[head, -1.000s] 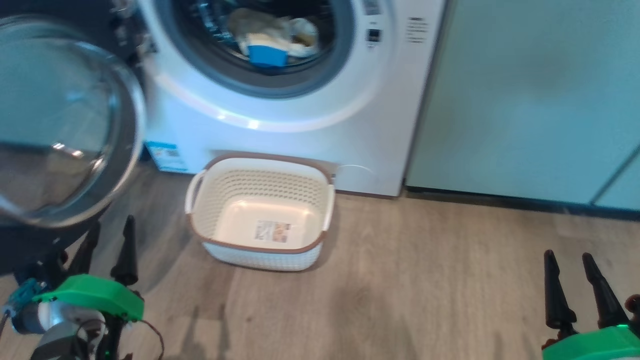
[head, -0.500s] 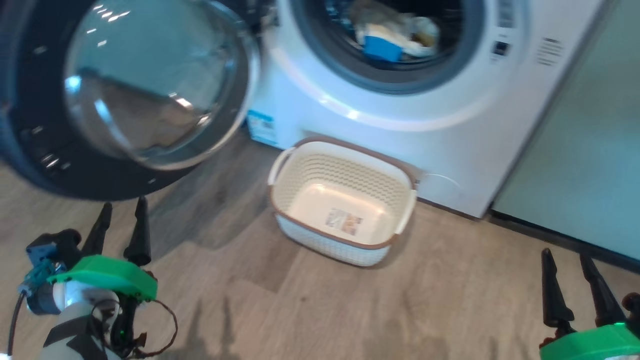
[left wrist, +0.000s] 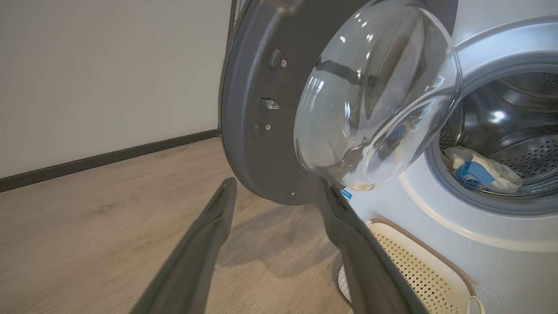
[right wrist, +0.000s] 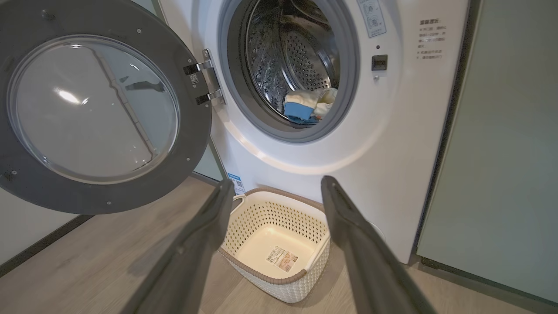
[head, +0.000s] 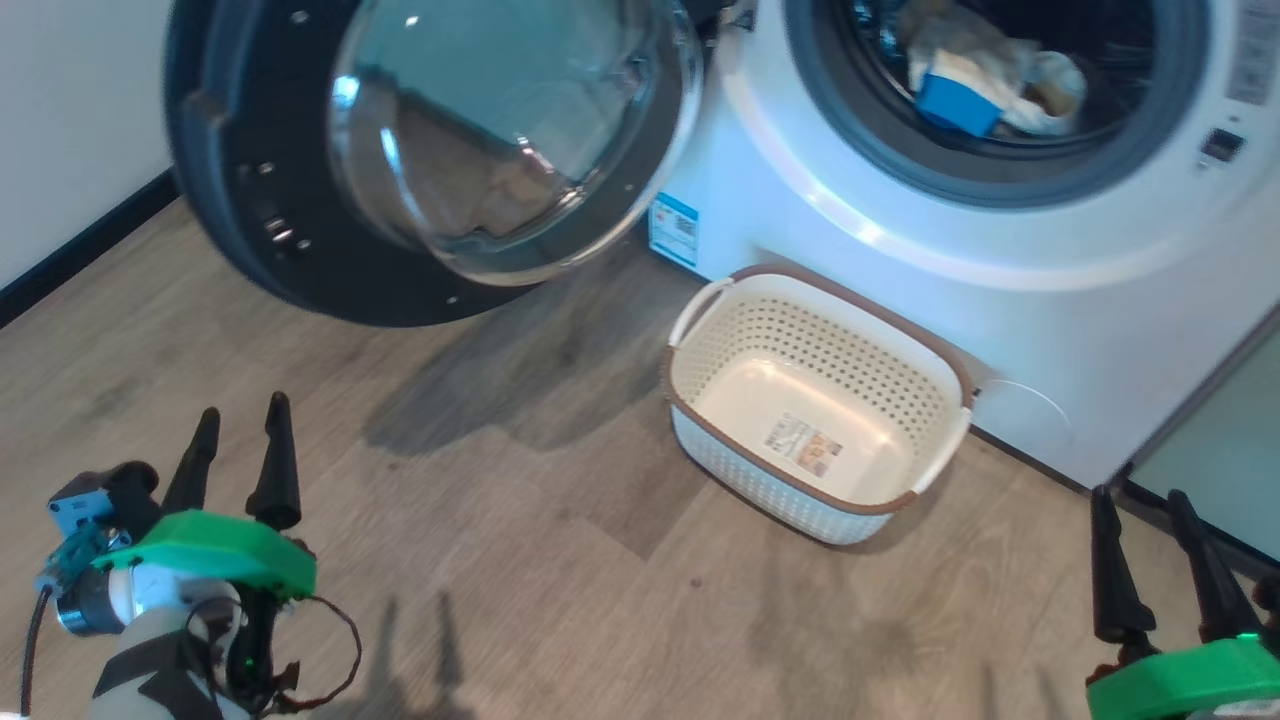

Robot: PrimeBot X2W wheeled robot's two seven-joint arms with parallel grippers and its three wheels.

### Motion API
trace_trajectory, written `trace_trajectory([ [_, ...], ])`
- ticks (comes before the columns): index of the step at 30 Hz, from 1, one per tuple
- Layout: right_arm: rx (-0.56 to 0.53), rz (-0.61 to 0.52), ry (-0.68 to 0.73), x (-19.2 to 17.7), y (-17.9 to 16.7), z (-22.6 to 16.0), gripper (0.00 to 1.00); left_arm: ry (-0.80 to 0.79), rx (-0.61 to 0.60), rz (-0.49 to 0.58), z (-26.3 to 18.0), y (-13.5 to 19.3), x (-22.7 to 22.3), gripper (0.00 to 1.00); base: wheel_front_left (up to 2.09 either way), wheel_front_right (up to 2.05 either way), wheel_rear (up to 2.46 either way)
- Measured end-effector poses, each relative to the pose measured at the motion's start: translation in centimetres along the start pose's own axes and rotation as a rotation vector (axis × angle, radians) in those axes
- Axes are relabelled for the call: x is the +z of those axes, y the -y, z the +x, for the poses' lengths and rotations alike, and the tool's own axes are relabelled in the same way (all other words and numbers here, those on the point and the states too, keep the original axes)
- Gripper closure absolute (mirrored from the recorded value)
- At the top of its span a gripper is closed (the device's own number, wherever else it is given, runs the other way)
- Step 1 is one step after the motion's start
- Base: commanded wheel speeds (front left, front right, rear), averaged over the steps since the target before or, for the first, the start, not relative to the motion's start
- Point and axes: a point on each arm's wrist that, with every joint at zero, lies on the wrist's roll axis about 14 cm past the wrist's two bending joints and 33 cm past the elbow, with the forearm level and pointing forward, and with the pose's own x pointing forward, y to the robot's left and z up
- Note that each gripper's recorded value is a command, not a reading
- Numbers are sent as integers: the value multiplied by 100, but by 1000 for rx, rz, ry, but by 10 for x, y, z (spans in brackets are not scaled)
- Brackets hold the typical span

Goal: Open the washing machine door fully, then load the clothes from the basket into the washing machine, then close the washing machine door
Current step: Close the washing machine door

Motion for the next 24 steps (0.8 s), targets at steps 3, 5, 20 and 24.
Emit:
trace_trajectory([
  [3, 26, 1, -1, -1, -8, 6, 0, 10, 30, -4, -5, -10, 4, 0, 0, 0, 0],
  [5, 36, 2, -3, -1, -11, 8, 0, 18, 44, -5, -8, -15, 6, 0, 0, 0, 0],
  [20, 29, 2, -13, -4, -9, 2, 0, 84, 157, -239, -9, -41, 15, 100, 0, 0, 0],
  [24, 2, 1, -14, -5, 1, -4, 0, 117, 219, -448, 0, -54, 16, 100, 0, 0, 0],
])
